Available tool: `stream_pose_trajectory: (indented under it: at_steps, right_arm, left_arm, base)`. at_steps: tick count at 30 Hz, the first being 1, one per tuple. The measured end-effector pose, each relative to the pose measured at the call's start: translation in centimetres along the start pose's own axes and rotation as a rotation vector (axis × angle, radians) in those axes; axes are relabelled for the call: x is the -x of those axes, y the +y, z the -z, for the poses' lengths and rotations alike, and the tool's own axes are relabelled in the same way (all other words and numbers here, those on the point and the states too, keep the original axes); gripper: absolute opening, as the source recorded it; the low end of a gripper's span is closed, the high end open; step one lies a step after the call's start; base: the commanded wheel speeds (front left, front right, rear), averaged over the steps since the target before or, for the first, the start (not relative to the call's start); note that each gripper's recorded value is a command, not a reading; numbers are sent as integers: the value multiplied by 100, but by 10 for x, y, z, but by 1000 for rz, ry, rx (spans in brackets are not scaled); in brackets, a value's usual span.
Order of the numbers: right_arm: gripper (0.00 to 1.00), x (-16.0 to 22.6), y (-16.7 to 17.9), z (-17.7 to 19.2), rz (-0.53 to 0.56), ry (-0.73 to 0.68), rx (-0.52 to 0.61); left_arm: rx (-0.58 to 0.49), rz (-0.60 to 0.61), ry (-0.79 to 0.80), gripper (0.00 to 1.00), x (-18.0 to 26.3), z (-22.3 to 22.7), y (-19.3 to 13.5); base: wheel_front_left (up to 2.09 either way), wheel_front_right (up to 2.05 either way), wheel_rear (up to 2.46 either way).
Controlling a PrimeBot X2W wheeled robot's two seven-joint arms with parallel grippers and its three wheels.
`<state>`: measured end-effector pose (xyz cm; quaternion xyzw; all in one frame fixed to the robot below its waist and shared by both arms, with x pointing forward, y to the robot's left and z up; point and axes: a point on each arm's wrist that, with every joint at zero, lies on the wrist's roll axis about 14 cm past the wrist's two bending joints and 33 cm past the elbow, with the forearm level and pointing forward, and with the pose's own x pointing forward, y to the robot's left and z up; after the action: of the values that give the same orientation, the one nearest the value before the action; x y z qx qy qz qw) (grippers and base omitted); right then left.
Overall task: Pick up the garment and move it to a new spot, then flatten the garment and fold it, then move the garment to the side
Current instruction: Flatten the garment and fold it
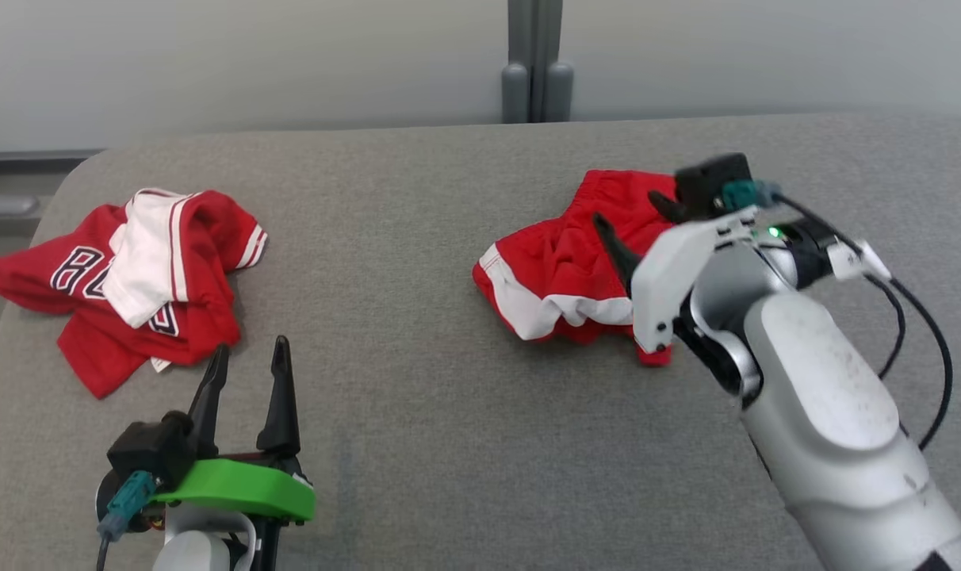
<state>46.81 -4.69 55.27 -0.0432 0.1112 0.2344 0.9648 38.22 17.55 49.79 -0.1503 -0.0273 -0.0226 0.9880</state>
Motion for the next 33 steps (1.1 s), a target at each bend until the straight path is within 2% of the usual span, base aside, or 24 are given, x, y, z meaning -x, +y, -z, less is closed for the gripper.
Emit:
stream_pose_trajectory:
  at_steps: [6, 11, 14, 17, 26, 27, 28, 29, 33]
  right_arm:
    - [100, -49, 17, 3, -104, 221, 106]
    - [100, -72, 33, 28, -175, 406, 202]
    - [100, -79, 40, 53, -216, 519, 263]
    - [100, -86, 42, 65, -237, 567, 351]
    - [100, -87, 45, 116, -303, 735, 423]
    - [64, -86, 46, 122, -310, 754, 430]
    - [17, -85, 47, 125, -316, 763, 432]
    - [0, -85, 49, 126, -324, 763, 439]
    - [0, -93, 52, 111, -331, 671, 421]
  left_arm:
    - [-3, -30, -16, 100, -4, -7, 11]
    - [1, -85, -10, 100, 6, -6, 28]
    - [0, -131, -14, 100, 15, -9, 41]
    - [0, -162, -14, 100, 23, -10, 50]
    - [9, -229, -24, 100, 40, -14, 67]
    - [7, -232, -24, 100, 42, -15, 68]
    - [7, -235, -25, 100, 42, -15, 68]
    - [6, -238, -25, 100, 43, -15, 69]
    - [8, -246, -32, 100, 45, -17, 70]
  base:
    - [0, 0, 0]
    - [0, 0, 0]
    - [0, 0, 0]
    - [0, 0, 0]
    - [0, 0, 0]
    - [0, 0, 0]
    - [0, 0, 0]
    - [0, 0, 0]
    - [0, 0, 0]
